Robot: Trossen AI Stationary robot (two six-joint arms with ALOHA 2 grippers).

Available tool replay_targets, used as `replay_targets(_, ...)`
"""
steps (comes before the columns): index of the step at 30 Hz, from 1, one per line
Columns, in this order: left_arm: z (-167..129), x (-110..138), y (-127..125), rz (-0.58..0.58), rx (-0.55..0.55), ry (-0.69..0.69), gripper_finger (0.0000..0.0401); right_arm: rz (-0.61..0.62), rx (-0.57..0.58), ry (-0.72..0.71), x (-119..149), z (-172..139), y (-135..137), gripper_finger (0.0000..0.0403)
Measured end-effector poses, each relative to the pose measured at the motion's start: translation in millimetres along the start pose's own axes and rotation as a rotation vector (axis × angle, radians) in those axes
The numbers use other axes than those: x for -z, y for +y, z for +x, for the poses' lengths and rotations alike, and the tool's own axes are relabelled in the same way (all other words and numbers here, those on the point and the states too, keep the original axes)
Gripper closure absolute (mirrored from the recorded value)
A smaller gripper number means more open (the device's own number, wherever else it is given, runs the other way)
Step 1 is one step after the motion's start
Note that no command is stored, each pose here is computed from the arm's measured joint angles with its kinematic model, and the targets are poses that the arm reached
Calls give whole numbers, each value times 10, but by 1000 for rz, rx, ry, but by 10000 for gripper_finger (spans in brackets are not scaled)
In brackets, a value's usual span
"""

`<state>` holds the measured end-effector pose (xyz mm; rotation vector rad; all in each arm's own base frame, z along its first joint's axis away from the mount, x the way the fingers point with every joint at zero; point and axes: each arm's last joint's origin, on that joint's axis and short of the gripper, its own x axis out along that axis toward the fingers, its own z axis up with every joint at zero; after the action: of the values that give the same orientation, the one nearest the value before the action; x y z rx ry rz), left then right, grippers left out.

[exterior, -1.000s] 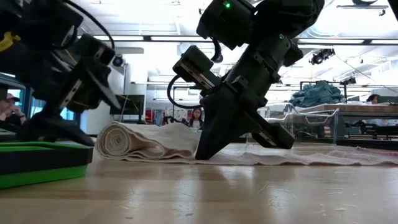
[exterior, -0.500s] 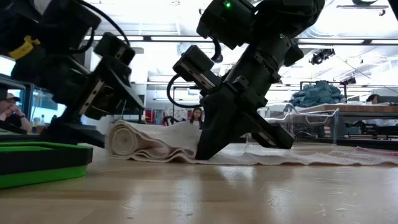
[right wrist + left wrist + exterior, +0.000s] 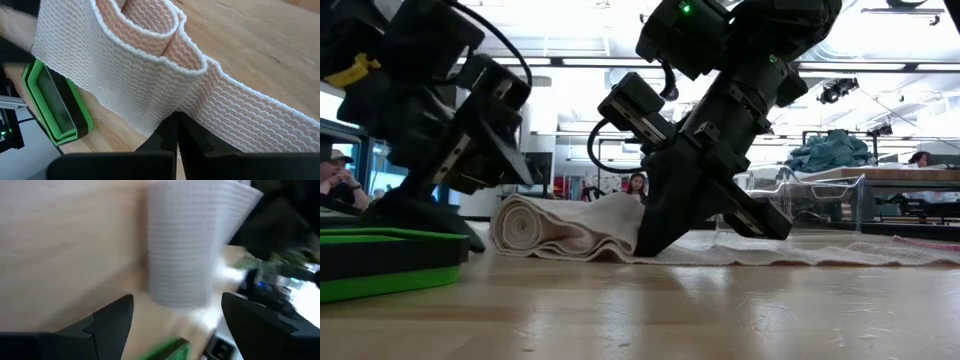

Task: Roll bandage
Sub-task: Roll the white bandage

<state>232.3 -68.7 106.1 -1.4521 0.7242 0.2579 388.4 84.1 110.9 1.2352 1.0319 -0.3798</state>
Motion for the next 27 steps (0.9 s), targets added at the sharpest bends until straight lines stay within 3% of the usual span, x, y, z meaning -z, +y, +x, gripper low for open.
replay_targets(9,-19,-222,4,-42,-6,-148,105,-4,-1,1,2,0,1,403)
replay_targets(21,124,-123,-86,-5,-48,-88,108,-14,-2,0,-2,-1,2,403)
replay_targets(27,139,-145,-68,-14,-63,-93,159,-19,-3,8,1,-1,2,403)
